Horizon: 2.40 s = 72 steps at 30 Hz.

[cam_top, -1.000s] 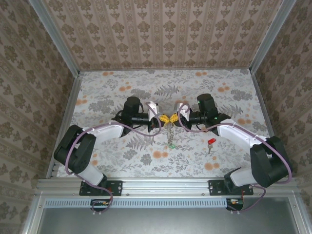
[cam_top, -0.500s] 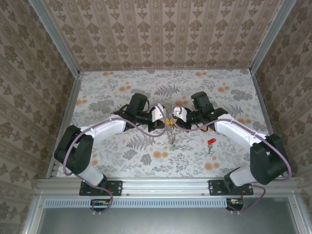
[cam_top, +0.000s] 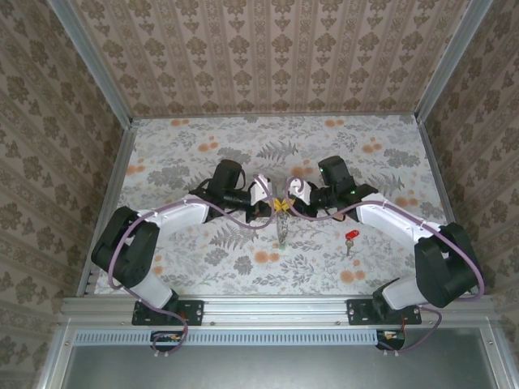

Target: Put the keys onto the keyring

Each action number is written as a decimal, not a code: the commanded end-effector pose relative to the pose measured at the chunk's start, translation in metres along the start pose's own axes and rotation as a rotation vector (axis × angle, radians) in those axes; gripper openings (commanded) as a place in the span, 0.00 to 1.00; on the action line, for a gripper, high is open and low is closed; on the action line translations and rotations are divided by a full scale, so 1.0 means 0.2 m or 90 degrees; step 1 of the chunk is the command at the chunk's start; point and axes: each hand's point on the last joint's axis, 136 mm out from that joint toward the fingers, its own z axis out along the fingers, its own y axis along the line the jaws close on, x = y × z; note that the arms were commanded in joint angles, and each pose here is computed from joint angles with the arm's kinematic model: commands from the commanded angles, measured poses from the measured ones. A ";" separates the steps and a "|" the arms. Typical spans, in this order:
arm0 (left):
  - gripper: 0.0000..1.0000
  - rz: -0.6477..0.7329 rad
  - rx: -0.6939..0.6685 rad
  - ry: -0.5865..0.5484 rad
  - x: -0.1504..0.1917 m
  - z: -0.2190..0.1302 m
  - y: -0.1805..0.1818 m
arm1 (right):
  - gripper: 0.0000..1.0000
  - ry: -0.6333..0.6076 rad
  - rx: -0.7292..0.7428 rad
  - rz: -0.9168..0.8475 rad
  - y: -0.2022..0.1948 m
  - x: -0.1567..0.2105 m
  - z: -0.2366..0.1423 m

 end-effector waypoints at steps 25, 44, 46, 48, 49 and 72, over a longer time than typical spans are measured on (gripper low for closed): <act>0.14 0.031 0.016 0.083 0.04 0.01 0.00 | 0.00 -0.012 -0.008 -0.017 -0.01 -0.11 -0.05; 0.00 0.036 -0.004 -0.027 -0.08 -0.01 0.00 | 0.11 0.044 0.023 0.023 0.00 0.10 0.00; 0.00 0.038 0.001 -0.036 -0.09 -0.01 0.00 | 0.12 0.039 0.025 0.039 0.00 0.13 0.01; 0.00 0.039 0.002 -0.040 -0.09 -0.02 0.00 | 0.13 0.033 0.037 0.046 -0.01 0.14 0.02; 0.00 0.040 0.001 -0.042 -0.10 -0.02 0.00 | 0.13 0.030 0.041 0.048 -0.01 0.14 0.01; 0.00 0.068 -0.037 0.140 0.06 -0.07 0.05 | 0.41 -0.026 0.276 0.179 -0.23 0.00 -0.28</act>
